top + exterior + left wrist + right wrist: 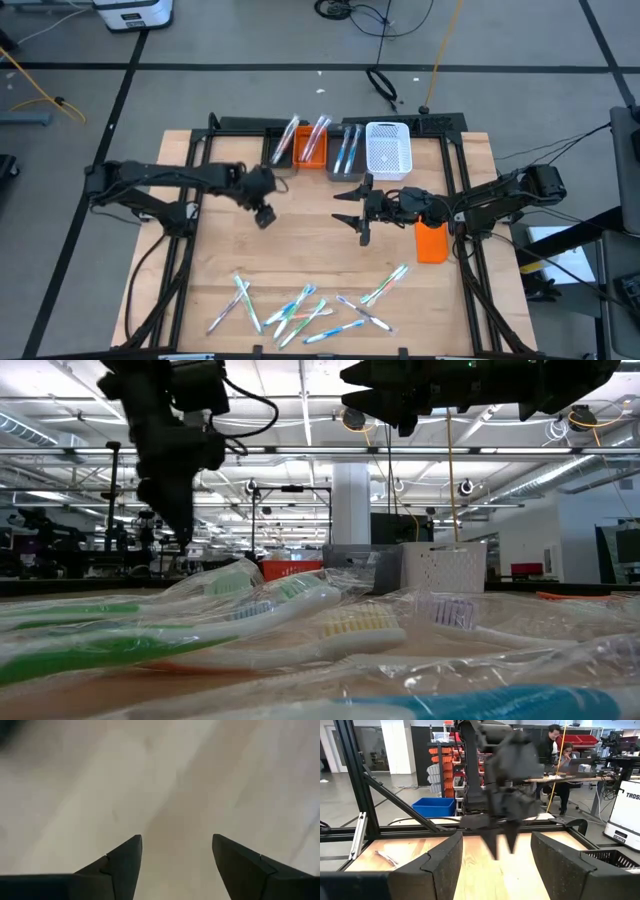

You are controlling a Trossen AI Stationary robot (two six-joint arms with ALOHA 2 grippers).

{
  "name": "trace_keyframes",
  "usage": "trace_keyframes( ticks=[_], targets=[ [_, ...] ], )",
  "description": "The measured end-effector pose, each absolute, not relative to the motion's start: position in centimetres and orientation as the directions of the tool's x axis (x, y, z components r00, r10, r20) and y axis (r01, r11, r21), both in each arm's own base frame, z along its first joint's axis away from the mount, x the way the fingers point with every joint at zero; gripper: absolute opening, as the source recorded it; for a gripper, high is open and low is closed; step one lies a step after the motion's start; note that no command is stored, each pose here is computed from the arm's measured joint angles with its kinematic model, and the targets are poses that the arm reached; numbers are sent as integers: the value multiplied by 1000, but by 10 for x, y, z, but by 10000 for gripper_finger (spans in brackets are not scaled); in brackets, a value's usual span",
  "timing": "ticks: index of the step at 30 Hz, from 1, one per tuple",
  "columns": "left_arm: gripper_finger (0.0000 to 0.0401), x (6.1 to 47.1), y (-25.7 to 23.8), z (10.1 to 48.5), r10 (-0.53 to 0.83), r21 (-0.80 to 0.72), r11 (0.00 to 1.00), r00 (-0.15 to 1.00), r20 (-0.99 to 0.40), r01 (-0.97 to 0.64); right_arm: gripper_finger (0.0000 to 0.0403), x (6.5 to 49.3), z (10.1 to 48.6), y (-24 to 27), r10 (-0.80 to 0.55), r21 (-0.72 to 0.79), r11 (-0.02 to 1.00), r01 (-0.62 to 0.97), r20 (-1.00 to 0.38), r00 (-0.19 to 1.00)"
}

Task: Pick & Place Toothbrushes
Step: Put the green toothbrush into the white bin

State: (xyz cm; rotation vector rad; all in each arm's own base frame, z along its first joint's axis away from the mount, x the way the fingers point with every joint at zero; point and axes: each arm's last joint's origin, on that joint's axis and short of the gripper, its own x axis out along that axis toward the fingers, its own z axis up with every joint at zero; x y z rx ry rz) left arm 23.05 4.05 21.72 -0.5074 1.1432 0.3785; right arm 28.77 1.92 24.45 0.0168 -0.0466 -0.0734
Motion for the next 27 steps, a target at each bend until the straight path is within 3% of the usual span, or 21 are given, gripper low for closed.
trace_keyframes(
  ticks=[6, 13, 27],
  targets=[
    [244, 227, -9, 215, -47, -214, 813, 305, -951, -542, 226, 288, 244, 19, -74, 18, 997, 73, 42, 996],
    [244, 219, -64, 215, -48, -228, 783, 308, -950, -579, 226, 288, 244, 19, -74, 18, 997, 73, 39, 997],
    [244, 167, -160, 210, -6, -323, 561, 387, -922, -762, 227, 288, 241, 19, -73, 16, 997, 73, 12, 997]
  ],
)
